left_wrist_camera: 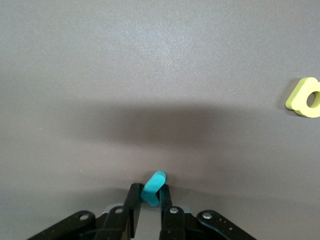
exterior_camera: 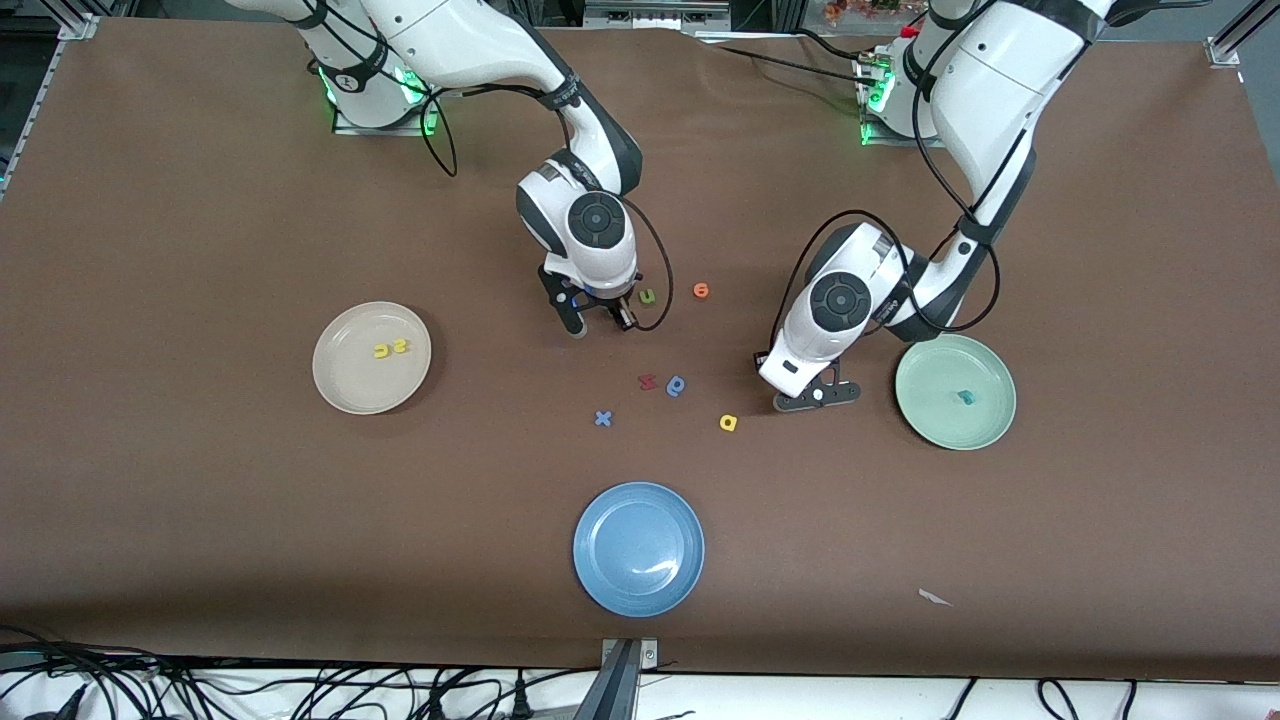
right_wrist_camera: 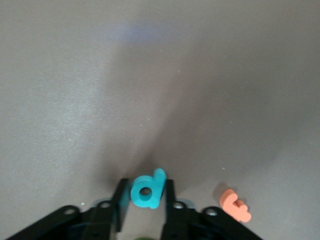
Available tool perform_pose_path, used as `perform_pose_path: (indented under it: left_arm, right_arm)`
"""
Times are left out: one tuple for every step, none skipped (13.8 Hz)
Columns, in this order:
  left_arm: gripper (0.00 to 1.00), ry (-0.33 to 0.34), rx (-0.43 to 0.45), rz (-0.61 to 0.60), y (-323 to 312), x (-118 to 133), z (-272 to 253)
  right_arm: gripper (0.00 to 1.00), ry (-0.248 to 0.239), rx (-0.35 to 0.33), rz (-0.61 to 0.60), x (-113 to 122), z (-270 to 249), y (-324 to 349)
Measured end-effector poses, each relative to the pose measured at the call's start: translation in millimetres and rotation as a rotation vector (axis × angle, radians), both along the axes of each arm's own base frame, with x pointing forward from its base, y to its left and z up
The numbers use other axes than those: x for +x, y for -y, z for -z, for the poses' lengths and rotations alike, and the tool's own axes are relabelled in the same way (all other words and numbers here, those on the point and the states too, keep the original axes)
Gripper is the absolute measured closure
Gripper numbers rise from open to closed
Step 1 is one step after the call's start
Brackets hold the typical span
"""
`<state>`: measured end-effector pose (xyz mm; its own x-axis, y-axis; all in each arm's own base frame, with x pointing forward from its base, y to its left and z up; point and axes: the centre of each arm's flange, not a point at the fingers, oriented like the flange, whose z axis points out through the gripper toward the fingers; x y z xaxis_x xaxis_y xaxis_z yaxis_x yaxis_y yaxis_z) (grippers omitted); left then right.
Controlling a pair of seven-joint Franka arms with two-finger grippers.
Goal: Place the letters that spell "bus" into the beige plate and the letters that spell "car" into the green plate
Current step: 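Grasp the teal d with the right gripper while the left gripper lifts its letter, then carry the teal d to the white plate while the left gripper drops its letter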
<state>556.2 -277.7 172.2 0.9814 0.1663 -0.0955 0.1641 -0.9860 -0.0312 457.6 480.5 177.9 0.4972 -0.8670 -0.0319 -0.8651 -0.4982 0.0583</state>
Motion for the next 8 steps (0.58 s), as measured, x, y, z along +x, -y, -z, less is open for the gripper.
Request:
perform_pose_path:
  left_arm:
    - [0.79, 0.0, 0.0, 0.0, 0, 0, 0]
    - [0.81, 0.0, 0.0, 0.0, 0, 0, 0]
    - [0.81, -0.001, 0.001, 0.0, 0, 0, 0]
    - [0.81, -0.001, 0.001, 0.0, 0, 0, 0]
    - [0.82, -0.001, 0.001, 0.001, 0, 0, 0]
    - [0.82, -0.001, 0.001, 0.002, 0, 0, 0]
    - [0.82, -0.002, 0.001, 0.002, 0, 0, 0]
    - [0.82, -0.002, 0.001, 0.003, 0, 0, 0]
  right_arm:
    - [0.73, 0.003, -0.003, -0.014, 0, 0, 0]
    - [0.73, 0.004, -0.003, -0.023, 0, 0, 0]
    - [0.73, 0.007, -0.004, -0.028, 1, -1, 1]
    - [0.73, 0.011, -0.008, -0.037, 4, -2, 2]
    - [0.73, 0.015, -0.013, -0.055, 9, -7, 6]
    - [0.73, 0.017, -0.023, -0.083, 18, -14, 12]
    - [0.73, 0.016, -0.038, -0.119, 29, -25, 22]
    - [0.73, 0.014, -0.054, -0.158, 42, -37, 36]
